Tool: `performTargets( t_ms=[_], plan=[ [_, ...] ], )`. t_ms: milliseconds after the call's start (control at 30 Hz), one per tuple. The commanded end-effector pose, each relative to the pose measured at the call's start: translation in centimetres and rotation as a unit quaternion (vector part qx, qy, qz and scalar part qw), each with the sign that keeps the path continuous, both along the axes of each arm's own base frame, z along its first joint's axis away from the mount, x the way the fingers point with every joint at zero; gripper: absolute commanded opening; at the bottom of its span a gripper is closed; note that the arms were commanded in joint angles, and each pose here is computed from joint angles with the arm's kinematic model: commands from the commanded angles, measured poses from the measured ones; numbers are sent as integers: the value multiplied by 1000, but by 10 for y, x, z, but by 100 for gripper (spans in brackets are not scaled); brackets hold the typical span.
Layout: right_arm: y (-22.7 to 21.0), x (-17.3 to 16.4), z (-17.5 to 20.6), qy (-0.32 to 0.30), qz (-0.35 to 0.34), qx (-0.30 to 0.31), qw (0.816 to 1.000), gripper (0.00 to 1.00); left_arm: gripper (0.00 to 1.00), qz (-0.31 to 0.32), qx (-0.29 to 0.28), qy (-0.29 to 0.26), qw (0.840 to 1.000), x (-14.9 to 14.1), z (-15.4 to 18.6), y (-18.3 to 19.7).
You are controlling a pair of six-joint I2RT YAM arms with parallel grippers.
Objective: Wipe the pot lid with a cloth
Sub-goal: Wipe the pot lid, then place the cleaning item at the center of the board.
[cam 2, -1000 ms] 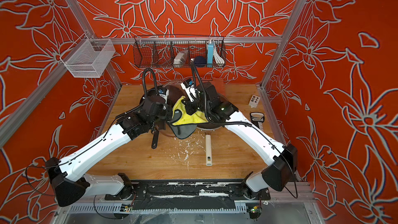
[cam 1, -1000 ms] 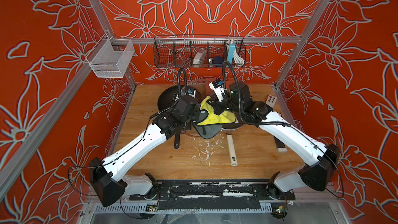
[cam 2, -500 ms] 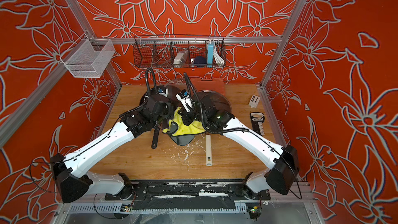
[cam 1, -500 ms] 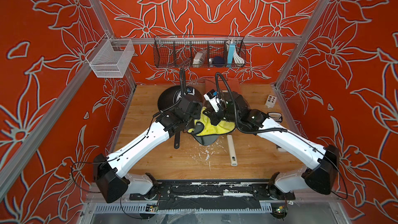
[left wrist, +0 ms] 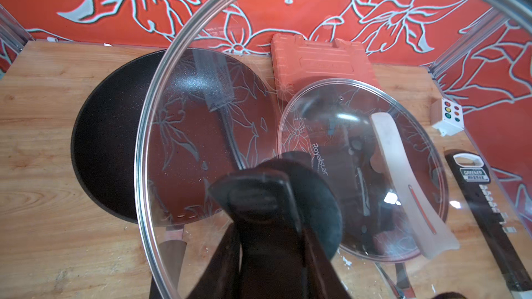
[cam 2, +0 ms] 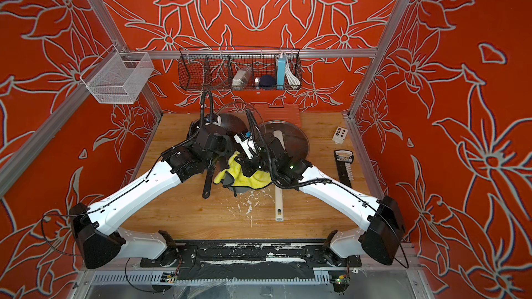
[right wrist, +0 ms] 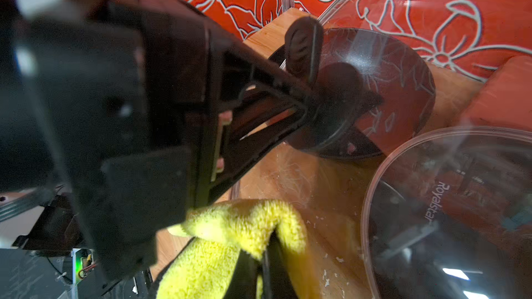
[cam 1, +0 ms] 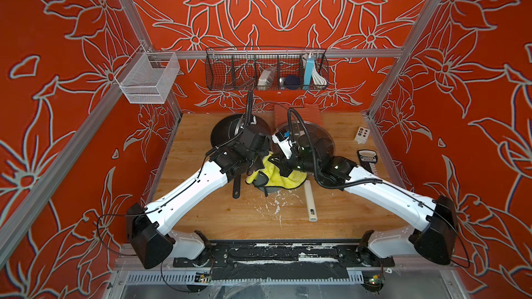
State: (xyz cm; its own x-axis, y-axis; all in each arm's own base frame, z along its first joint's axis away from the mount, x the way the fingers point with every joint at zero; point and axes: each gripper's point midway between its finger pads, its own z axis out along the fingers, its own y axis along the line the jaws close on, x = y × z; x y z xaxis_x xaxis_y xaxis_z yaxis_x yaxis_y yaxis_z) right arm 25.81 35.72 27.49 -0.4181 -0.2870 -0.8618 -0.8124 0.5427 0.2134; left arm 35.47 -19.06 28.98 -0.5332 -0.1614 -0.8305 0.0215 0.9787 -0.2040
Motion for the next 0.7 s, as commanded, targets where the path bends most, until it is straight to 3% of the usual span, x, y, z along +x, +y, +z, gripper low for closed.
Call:
performTargets(
  t_ms=[0,300,667],
  plan=[
    [4,-6,11,1,2,35,999,0,0,38,-120,-116,985,12,91,2],
    [-10,-12,19,-3,-13,42,999,0,0,48,-122,-122,984,8,94,15],
    [-55,-45,24,32,-25,-8,999,0,0,67,-88,-108,988,6,88,57]
  ],
)
